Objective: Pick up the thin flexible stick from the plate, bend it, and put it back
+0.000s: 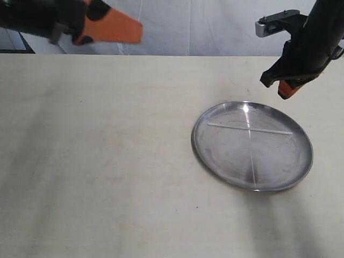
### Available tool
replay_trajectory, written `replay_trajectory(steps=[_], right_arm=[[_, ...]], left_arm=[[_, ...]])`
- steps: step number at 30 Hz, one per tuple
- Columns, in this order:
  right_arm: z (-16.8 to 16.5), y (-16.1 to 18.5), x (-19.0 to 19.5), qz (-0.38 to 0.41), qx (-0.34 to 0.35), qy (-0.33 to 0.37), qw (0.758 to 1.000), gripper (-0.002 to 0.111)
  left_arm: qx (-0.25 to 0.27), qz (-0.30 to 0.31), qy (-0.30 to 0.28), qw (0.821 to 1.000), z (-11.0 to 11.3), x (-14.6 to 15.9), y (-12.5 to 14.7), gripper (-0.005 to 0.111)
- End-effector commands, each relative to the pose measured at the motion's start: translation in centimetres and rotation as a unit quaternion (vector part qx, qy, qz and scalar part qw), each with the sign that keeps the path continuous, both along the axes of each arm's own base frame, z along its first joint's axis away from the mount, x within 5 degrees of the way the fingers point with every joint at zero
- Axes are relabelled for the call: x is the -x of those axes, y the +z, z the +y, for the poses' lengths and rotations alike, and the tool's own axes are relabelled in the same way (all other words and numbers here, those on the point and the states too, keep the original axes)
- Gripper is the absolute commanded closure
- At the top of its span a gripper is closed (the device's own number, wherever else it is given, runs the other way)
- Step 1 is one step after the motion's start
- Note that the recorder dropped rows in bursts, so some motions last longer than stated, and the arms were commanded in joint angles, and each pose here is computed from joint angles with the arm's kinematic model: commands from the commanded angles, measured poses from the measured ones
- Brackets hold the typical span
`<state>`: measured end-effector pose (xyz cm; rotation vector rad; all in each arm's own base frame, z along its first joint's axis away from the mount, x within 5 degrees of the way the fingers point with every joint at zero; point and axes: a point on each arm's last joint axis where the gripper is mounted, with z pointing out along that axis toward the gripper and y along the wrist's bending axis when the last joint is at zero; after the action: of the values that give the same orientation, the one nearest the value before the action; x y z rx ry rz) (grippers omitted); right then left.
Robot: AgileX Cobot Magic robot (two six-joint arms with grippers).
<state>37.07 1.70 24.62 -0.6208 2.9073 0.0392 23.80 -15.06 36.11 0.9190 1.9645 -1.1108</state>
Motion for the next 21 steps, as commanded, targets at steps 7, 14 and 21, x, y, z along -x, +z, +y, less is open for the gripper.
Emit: replay_trajectory(steps=[7,14,21], right_arm=[[-0.6,-2.8,-1.5,-0.004,0.034,0.032,0.999,0.089],[-0.4,-4.1,-1.7,0.012,0.039,0.103,0.994,0.061],[-0.4,-6.3,-2.1,0.042,0.045,0.171,0.983,0.061]], left_arm=[[-0.218,0.084,-0.161,0.959,-6.2,-0.3,-8.5,0.107],[-0.244,0.023,-0.134,0.96,-7.8,-1.0,-9.8,0.107],[-0.257,0.007,-0.129,0.958,-7.6,-1.3,-10.0,0.107]])
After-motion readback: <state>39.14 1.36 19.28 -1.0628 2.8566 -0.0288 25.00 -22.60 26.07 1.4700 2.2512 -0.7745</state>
